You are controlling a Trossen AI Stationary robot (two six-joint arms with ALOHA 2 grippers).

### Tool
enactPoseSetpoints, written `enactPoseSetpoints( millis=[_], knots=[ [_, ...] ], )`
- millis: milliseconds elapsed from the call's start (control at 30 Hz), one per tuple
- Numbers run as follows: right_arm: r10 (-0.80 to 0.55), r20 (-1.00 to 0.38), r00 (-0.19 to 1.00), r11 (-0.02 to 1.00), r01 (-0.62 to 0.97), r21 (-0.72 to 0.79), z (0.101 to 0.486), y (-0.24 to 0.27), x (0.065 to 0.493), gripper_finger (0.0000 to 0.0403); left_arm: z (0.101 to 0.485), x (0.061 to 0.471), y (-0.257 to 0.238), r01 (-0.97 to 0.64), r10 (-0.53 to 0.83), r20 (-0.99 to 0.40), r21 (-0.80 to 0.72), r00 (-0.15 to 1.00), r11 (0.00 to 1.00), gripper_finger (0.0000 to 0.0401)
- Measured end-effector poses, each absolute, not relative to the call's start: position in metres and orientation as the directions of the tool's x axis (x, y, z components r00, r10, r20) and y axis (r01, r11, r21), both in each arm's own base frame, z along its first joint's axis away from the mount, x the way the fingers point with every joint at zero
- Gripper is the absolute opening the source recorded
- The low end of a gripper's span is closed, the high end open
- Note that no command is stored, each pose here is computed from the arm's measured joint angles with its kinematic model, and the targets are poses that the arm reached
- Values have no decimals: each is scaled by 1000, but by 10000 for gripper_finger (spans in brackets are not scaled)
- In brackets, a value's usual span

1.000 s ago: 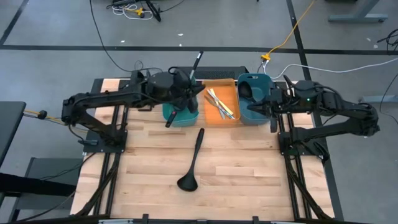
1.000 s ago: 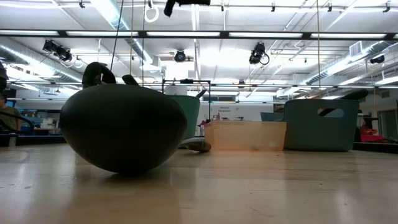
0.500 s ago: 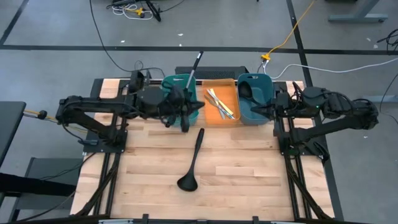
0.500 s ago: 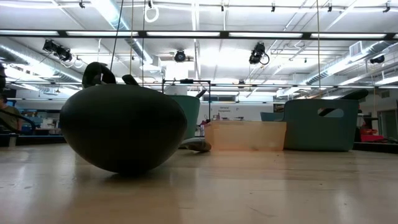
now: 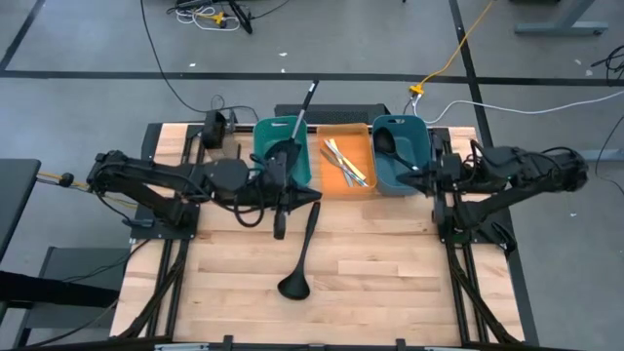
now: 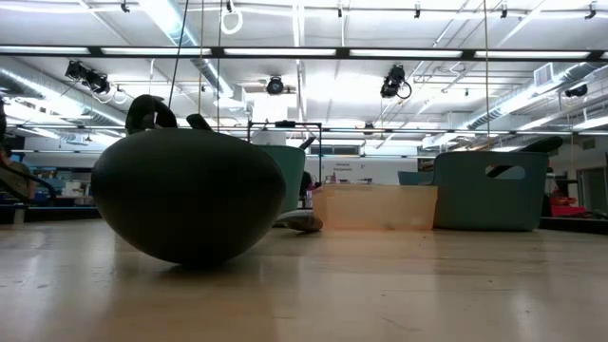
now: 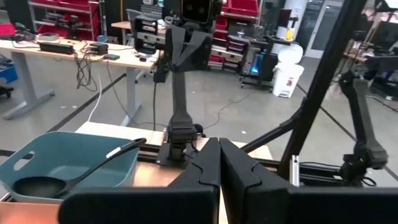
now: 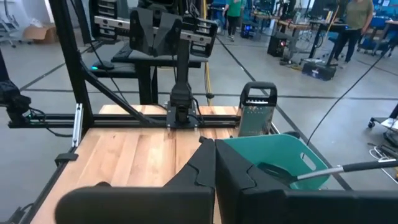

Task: Pick & Place Kitchen Items
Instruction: Put the black ladle into the blue bin

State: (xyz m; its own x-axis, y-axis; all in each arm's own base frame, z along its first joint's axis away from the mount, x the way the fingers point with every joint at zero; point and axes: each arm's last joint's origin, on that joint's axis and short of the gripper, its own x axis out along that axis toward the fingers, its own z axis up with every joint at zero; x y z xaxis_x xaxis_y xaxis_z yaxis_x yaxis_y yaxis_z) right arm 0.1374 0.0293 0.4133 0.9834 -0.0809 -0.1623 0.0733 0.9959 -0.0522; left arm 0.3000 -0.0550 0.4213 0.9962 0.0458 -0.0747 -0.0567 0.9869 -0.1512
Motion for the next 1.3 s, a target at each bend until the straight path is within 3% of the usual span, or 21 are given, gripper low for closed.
enactPoseSetpoints(
  millis=[400,967,1300],
  knots=[
    [-51,-159,986,997,42,-60,413,39,135,1,421,299,-58,-46,37,-79,-113,996,993,1],
    [-38,-168,985,998,31,-48,412,40,134,2,396,307,-58,46,-57,-271,-46,961,998,1],
    [-37,-181,983,999,32,-31,411,40,134,2,392,312,-51,134,-134,-292,-20,947,991,0]
  ],
)
